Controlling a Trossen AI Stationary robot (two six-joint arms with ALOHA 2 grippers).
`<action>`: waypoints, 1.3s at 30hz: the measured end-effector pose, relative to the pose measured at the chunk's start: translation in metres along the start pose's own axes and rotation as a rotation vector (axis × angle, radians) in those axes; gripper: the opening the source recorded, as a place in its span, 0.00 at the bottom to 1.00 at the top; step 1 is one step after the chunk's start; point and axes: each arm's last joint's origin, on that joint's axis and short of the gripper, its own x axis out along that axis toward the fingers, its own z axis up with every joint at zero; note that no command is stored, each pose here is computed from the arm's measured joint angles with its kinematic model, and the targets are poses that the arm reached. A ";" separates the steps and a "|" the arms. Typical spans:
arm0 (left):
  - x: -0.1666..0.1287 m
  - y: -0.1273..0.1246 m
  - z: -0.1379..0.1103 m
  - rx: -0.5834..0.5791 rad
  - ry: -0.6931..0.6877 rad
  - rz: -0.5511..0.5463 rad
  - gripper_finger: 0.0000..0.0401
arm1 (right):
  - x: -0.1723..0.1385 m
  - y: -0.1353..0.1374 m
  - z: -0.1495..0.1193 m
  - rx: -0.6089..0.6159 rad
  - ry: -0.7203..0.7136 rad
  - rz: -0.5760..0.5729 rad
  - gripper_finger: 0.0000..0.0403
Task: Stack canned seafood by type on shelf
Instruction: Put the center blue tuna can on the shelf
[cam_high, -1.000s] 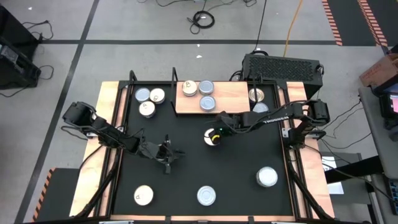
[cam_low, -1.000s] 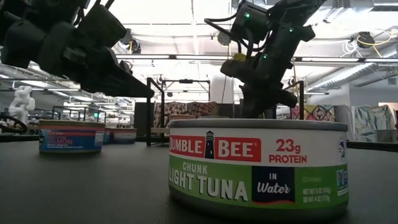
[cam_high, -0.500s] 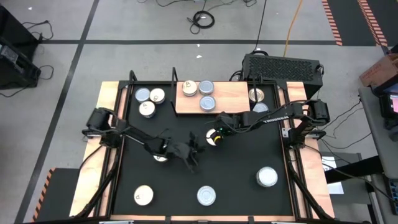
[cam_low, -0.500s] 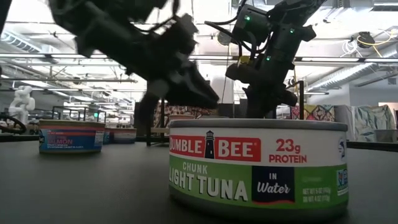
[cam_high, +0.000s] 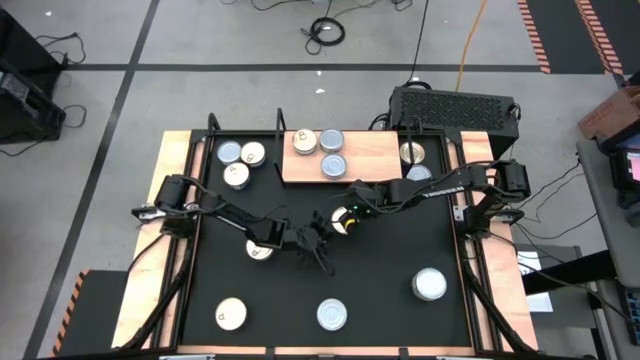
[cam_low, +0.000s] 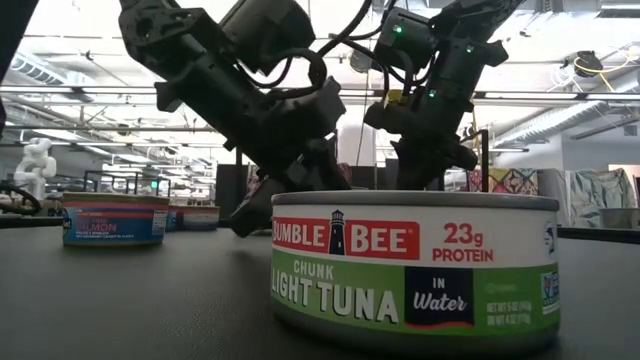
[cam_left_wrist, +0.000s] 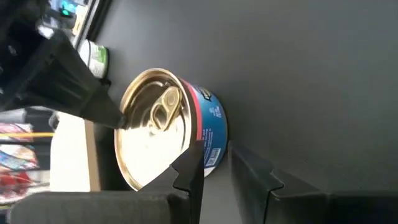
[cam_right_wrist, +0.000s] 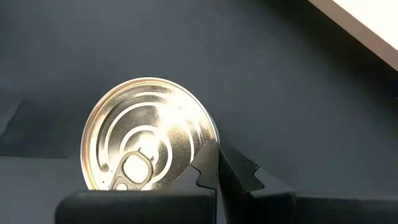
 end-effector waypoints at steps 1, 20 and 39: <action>0.000 0.000 0.000 0.022 0.007 0.009 0.20 | 0.000 0.000 0.000 -0.004 0.000 0.000 0.00; 0.011 0.020 -0.022 0.012 0.020 0.001 0.19 | 0.000 0.000 0.001 -0.008 -0.005 0.002 0.00; 0.013 0.028 -0.015 0.066 -0.020 0.015 0.01 | 0.000 0.001 0.003 -0.004 -0.028 0.010 0.00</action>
